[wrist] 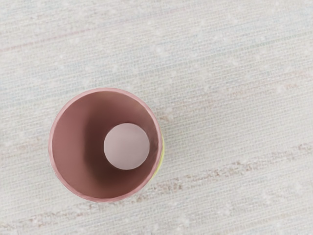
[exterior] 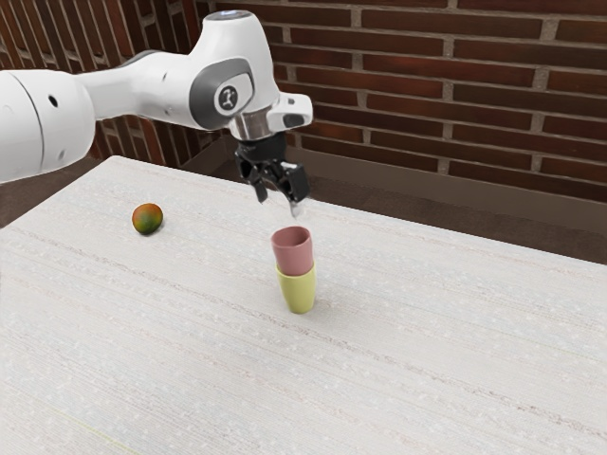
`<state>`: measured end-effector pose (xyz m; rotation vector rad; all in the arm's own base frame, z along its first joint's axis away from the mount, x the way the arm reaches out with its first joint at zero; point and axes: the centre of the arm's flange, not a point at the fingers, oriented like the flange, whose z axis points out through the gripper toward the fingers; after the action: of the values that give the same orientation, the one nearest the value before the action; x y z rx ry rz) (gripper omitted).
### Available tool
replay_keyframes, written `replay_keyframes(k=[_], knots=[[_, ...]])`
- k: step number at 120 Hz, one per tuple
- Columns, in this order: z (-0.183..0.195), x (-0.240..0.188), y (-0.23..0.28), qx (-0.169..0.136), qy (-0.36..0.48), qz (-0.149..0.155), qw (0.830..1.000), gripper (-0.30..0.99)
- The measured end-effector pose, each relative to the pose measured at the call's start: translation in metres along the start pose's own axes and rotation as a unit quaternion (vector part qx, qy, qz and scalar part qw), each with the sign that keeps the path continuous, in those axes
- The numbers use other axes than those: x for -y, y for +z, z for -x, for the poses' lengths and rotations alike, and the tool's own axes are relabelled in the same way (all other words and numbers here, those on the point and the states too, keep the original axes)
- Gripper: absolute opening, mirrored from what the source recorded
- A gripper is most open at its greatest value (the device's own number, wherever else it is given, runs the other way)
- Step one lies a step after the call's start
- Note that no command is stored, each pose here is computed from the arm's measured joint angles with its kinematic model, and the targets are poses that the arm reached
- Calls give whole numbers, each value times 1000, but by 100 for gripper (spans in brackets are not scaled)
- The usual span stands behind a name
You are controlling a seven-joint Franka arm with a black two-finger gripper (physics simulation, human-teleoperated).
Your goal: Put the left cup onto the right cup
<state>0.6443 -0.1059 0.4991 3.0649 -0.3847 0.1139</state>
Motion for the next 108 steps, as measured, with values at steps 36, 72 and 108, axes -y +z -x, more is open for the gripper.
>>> replay_keyframes(k=[36,72,108], knots=[[44,23,-97,-15,-8,-22,1000,68],[59,28,-111,0,-12,-24,1000,69],[60,28,-110,7,-10,-24,1000,69]])
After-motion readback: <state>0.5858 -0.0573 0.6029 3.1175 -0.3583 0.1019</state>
